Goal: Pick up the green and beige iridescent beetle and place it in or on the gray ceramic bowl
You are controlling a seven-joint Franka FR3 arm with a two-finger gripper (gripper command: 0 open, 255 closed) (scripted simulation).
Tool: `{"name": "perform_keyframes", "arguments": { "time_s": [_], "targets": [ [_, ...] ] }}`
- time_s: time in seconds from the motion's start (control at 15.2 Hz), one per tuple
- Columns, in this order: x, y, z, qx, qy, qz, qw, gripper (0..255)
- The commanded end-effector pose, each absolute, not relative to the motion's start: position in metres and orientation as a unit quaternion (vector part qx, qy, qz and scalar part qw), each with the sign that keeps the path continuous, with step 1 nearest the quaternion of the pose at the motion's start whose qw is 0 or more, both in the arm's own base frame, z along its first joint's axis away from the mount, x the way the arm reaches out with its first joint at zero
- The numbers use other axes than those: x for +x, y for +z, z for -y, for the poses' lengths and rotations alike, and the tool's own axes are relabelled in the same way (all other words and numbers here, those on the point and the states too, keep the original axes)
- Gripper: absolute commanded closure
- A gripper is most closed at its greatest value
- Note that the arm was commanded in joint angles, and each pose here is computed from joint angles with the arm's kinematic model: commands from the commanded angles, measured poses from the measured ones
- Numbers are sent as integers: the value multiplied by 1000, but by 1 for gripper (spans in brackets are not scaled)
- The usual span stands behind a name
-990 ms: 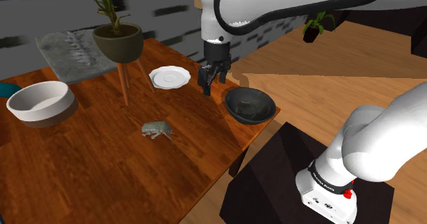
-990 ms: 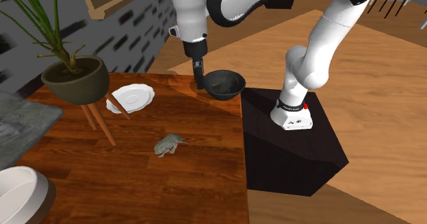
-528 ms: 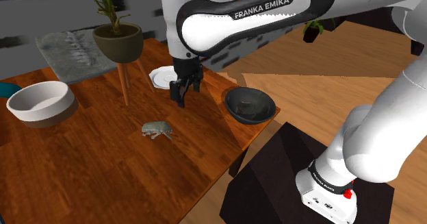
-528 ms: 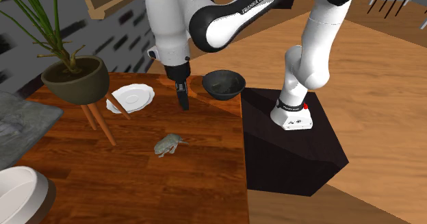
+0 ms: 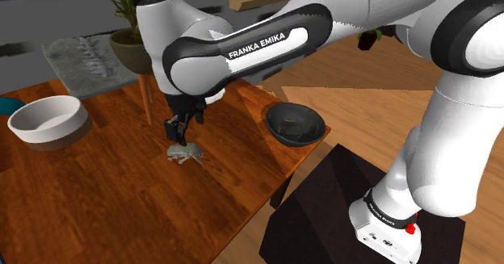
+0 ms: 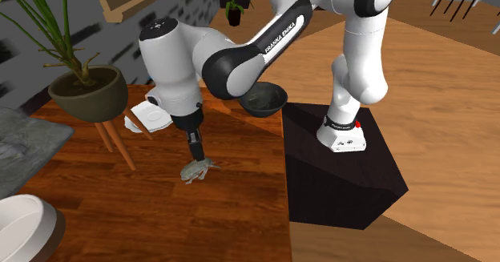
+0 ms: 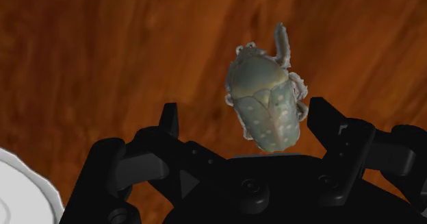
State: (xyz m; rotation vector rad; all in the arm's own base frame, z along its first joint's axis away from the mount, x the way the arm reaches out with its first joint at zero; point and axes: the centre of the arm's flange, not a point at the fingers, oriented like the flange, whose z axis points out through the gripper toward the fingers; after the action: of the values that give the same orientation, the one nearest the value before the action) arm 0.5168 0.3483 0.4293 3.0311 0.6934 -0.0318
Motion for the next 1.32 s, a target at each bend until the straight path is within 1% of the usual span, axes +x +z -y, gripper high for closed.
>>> {"name": "perform_keyframes", "arguments": {
  "time_s": [0.0,0.13,0.66,1.12,1.19,1.25],
  "targets": [
    [522,421,-376,971,-7,-239,21,0],
    [528,412,-397,967,-4,-254,25,0],
    [528,372,-395,967,-4,-254,25,0],
    [528,372,-395,967,-4,-254,25,0],
    [528,372,-395,967,-4,-254,25,255],
    [528,372,-395,967,-4,-254,25,255]
  ]
}}
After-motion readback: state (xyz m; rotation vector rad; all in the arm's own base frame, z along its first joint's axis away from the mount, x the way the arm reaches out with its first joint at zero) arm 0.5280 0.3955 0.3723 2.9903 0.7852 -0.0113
